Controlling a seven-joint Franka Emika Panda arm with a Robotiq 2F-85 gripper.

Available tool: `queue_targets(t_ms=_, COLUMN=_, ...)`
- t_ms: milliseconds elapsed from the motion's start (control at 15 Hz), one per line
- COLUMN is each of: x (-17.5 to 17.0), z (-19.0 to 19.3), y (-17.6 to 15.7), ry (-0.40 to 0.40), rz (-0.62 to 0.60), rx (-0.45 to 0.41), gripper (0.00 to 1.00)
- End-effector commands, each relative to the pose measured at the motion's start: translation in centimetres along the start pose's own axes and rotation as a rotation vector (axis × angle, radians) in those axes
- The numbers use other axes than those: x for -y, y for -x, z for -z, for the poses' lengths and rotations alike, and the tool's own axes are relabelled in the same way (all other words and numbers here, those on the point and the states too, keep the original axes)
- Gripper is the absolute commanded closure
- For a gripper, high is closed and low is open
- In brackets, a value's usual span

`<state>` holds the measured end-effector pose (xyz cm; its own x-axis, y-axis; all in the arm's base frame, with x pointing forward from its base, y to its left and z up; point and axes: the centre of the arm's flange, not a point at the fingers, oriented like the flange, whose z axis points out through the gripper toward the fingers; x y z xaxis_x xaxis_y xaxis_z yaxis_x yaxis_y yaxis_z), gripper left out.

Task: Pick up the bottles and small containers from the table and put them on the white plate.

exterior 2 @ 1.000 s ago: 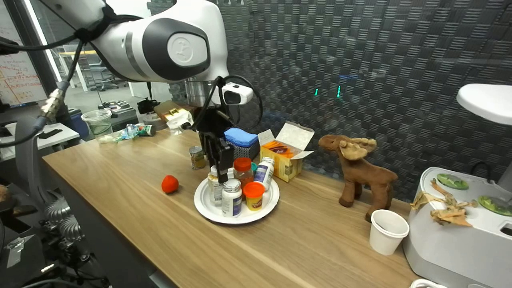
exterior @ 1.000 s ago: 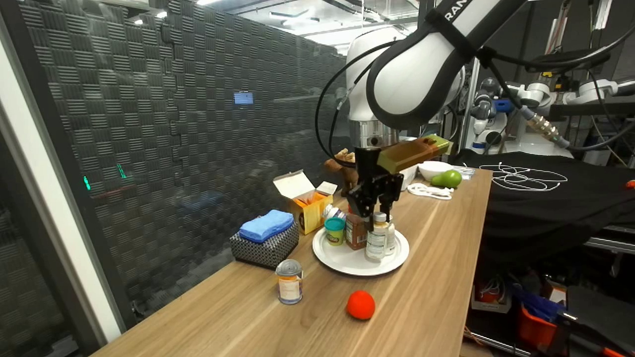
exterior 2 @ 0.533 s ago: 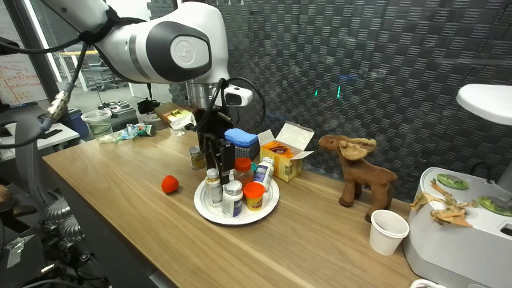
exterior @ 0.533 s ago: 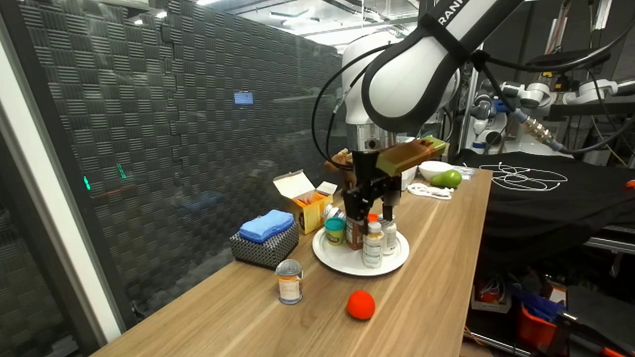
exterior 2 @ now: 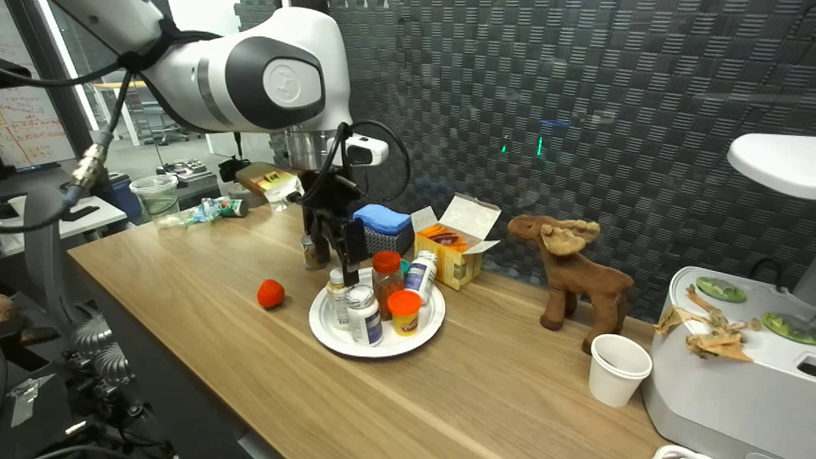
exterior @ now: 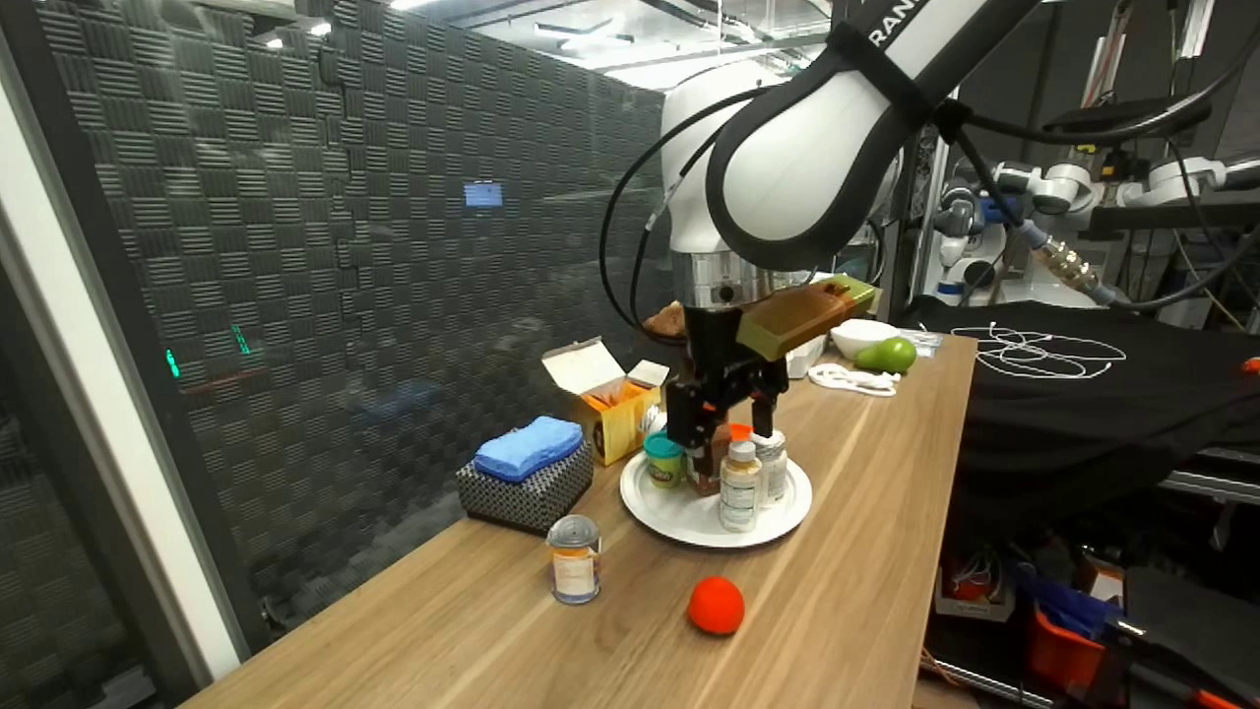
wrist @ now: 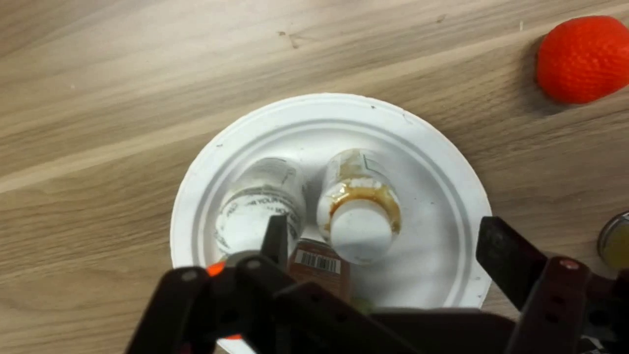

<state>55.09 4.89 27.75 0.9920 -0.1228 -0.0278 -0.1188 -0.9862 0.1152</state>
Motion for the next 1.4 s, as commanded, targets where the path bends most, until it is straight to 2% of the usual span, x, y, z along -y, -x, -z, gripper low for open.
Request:
queue_targets(t_ms=0, x=2.9, z=3.5, y=1.3, ry=0.047, rz=0.045, rx=-0.074, gripper=0.0)
queue_targets(t_ms=200, x=5.8, z=5.5, y=2.0, ry=0.112, rz=0.097, rx=-0.139, gripper=0.0)
queue_targets(t_ms=400, x=9.7, z=5.4, y=2.2, ry=0.116, rz=0.17, rx=-0.115, gripper=0.0)
queue_targets(t_ms=600, x=12.7, z=3.7, y=1.7, ry=0.093, rz=0.296, rx=-0.043, gripper=0.0)
queue_targets(t_ms=867, x=16.2, z=2.2, y=1.1, ry=0.034, rz=0.471, rx=-0.025, gripper=0.0)
queue_targets(t_ms=1333, x=17.5, z=1.4, y=-1.7, ry=-0.068, rz=0.608, rx=-0.014, gripper=0.0)
